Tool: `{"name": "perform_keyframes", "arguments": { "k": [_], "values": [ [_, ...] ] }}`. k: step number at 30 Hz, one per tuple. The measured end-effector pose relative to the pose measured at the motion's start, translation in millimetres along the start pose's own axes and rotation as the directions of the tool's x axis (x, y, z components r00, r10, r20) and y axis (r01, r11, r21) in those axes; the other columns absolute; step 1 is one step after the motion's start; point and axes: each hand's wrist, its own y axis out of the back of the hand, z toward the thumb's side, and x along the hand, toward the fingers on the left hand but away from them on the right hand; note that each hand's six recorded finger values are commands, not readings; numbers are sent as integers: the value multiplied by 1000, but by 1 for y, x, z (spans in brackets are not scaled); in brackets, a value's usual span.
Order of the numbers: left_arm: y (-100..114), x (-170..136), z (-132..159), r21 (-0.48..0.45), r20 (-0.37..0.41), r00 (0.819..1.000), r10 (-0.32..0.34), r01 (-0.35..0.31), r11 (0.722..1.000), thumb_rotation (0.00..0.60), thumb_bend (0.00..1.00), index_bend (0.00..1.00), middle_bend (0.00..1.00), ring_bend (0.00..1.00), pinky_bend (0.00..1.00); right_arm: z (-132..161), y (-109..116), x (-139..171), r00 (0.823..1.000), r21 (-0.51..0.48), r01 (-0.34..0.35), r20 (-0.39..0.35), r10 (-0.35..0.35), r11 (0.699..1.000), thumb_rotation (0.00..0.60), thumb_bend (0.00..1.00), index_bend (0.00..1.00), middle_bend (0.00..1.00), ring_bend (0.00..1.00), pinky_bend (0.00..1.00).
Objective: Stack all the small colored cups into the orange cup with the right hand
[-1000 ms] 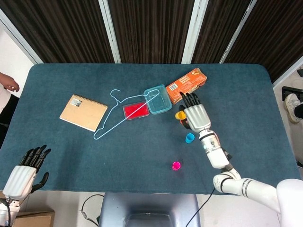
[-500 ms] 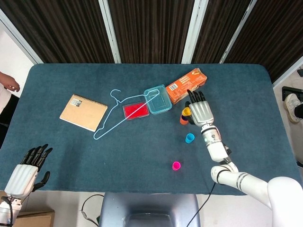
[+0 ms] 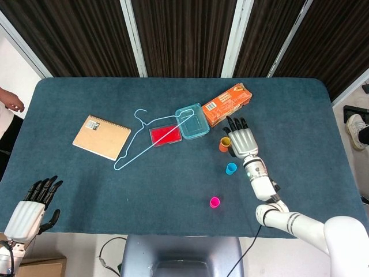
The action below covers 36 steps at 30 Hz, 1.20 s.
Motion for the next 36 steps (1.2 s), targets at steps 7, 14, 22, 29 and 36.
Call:
{"name": "perform_keyframes", "arguments": {
  "k": [7, 14, 22, 29, 36],
  "values": [
    [0, 0, 1, 1, 3, 1000, -1, 1, 1000, 600, 461, 0, 0, 0, 93, 17, 13, 30, 993, -44, 23, -114, -28, 999, 600, 466, 214, 9, 0, 0],
    [-2, 1, 3, 5, 9, 1000, -6, 6, 1000, 600, 461, 0, 0, 0, 93, 20, 10, 87, 965, 14, -24, -260, 26, 1000, 600, 465, 285, 9, 0, 0],
    [-3, 0, 5, 6, 15, 1000, -8, 8, 1000, 600, 461, 0, 0, 0, 93, 6, -21, 91, 965, 94, -104, -230, 123, 990, 600, 466, 378, 11, 0, 0],
    [-4, -1, 4, 5, 11, 1000, -11, 11, 1000, 600, 460, 0, 0, 0, 93, 1, -33, 80, 969, 107, -125, -199, 145, 986, 600, 466, 446, 8, 0, 0],
    [-4, 0, 3, 4, 9, 1000, -11, 11, 1000, 600, 461, 0, 0, 0, 93, 6, -34, 74, 974, 92, -107, -192, 123, 990, 600, 466, 591, 51, 0, 0]
  ]
}}
